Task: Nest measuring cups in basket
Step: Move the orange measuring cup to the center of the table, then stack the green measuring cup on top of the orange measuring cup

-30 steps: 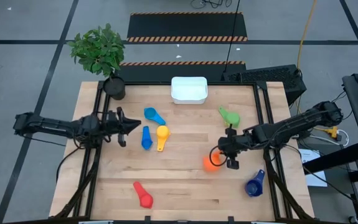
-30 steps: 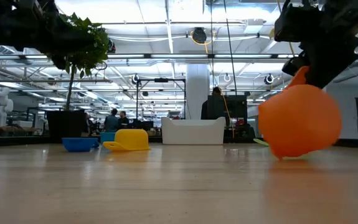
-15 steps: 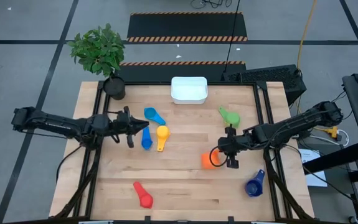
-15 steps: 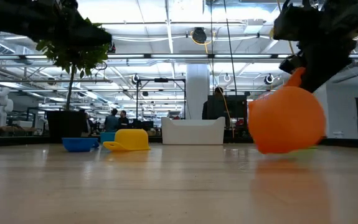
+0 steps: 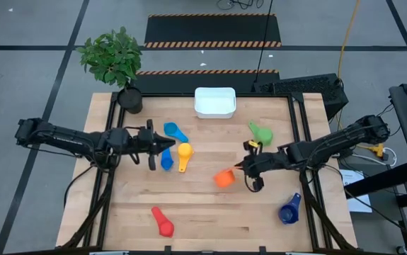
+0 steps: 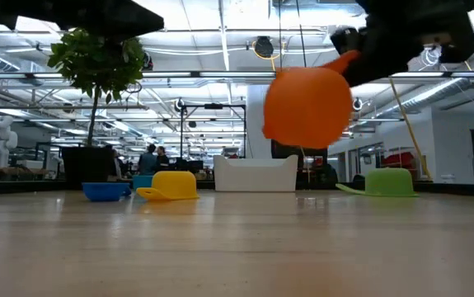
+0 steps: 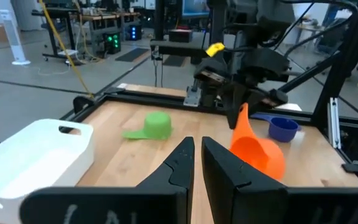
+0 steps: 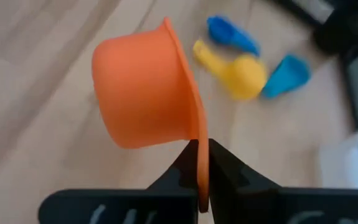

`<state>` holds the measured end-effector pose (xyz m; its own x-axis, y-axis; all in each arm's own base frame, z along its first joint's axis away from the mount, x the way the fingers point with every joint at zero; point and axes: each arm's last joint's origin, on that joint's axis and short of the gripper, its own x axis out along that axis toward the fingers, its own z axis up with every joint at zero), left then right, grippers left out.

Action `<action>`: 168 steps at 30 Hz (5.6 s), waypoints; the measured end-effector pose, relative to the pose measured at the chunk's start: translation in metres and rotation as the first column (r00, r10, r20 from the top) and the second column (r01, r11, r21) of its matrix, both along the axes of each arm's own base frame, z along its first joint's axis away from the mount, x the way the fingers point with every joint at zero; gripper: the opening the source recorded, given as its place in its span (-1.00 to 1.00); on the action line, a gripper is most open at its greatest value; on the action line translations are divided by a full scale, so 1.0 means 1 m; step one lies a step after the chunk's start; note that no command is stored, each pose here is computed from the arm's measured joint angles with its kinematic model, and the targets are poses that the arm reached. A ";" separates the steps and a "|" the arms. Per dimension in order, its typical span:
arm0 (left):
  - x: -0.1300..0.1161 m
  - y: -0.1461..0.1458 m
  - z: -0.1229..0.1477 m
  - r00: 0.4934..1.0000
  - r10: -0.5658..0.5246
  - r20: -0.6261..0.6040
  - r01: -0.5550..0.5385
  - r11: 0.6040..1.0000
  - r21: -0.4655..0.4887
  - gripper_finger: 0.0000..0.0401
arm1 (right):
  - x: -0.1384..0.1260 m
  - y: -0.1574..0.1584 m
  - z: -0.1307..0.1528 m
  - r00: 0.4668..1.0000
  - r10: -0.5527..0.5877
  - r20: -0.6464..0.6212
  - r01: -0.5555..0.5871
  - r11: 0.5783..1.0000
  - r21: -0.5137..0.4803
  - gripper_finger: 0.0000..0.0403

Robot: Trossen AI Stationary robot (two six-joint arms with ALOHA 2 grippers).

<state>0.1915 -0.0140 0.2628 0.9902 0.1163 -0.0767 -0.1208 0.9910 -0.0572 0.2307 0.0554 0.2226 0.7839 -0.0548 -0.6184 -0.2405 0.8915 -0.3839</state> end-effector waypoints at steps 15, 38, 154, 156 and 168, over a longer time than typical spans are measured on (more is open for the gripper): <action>0.000 0.000 -0.002 0.999 -0.017 -0.045 0.018 1.000 0.017 -0.84 | -0.006 -0.003 -0.057 0.965 0.208 0.159 -0.051 0.745 -0.665 -1.00; 0.000 0.000 -0.002 0.999 -0.017 -0.044 0.018 1.000 0.017 -0.84 | 0.015 0.003 -0.097 0.967 0.229 0.110 -0.077 0.678 -0.731 -0.83; 0.001 0.032 0.013 0.994 0.030 -0.107 -0.019 0.994 0.104 -0.84 | -0.013 -0.253 -0.021 0.412 -0.719 -0.560 0.901 0.413 0.134 0.39; 0.001 0.032 0.013 0.994 0.029 -0.109 -0.016 0.993 0.118 -0.84 | -0.012 -0.254 -0.021 0.418 -0.724 -0.549 0.900 0.415 0.138 0.39; 0.000 0.032 0.012 0.992 0.027 -0.126 -0.008 0.989 0.146 -0.84 | -0.010 -0.253 -0.021 0.455 -0.697 -0.555 0.884 0.430 0.184 0.39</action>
<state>0.1919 0.0184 0.2746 0.9711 0.1528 -0.1832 -0.1354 0.9853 0.1042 0.2203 -0.1977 0.2018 0.2400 -0.2148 -0.9467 0.6362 0.7714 -0.0137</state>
